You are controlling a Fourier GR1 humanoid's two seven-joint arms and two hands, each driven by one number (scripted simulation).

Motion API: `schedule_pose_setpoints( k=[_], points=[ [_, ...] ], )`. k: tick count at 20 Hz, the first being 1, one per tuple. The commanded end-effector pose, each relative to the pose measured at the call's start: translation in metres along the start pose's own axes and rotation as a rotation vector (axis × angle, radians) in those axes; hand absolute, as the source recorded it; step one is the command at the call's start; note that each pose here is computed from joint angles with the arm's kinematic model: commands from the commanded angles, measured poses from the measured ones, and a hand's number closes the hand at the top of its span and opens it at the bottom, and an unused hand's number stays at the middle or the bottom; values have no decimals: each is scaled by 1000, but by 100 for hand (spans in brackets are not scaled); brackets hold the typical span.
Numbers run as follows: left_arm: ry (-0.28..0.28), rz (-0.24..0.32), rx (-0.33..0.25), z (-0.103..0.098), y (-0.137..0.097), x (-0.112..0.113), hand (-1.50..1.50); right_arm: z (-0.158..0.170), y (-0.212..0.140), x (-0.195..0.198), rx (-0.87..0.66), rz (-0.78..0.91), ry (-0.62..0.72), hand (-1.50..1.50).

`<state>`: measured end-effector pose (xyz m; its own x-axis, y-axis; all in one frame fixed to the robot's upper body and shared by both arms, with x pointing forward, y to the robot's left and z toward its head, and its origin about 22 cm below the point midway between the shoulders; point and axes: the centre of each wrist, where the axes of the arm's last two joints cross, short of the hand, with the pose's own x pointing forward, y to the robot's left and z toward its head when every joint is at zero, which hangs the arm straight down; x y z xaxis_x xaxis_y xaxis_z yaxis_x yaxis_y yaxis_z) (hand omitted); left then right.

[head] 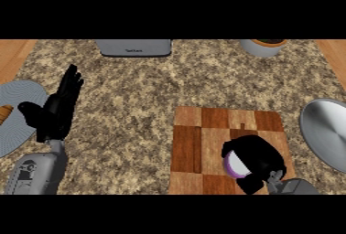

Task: Pick the can from the cutting board and place it in the pan

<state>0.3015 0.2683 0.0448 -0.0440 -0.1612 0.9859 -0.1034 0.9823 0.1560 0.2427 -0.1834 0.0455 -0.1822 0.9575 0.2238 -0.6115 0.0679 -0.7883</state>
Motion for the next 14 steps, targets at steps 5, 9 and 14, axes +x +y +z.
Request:
schedule_pose_setpoints(
  k=[5,9,14],
  points=[
    [5,3,-11,6,3,-4,0,7,10,0,-20,29,-43,150],
    [-5,16,15,3,5,-6,0,-20,0,34,-64,-144,197,150],
    [-11,-11,-18,-1,-1,7,0,-40,12,58,-218,-319,457,150]
  ],
)
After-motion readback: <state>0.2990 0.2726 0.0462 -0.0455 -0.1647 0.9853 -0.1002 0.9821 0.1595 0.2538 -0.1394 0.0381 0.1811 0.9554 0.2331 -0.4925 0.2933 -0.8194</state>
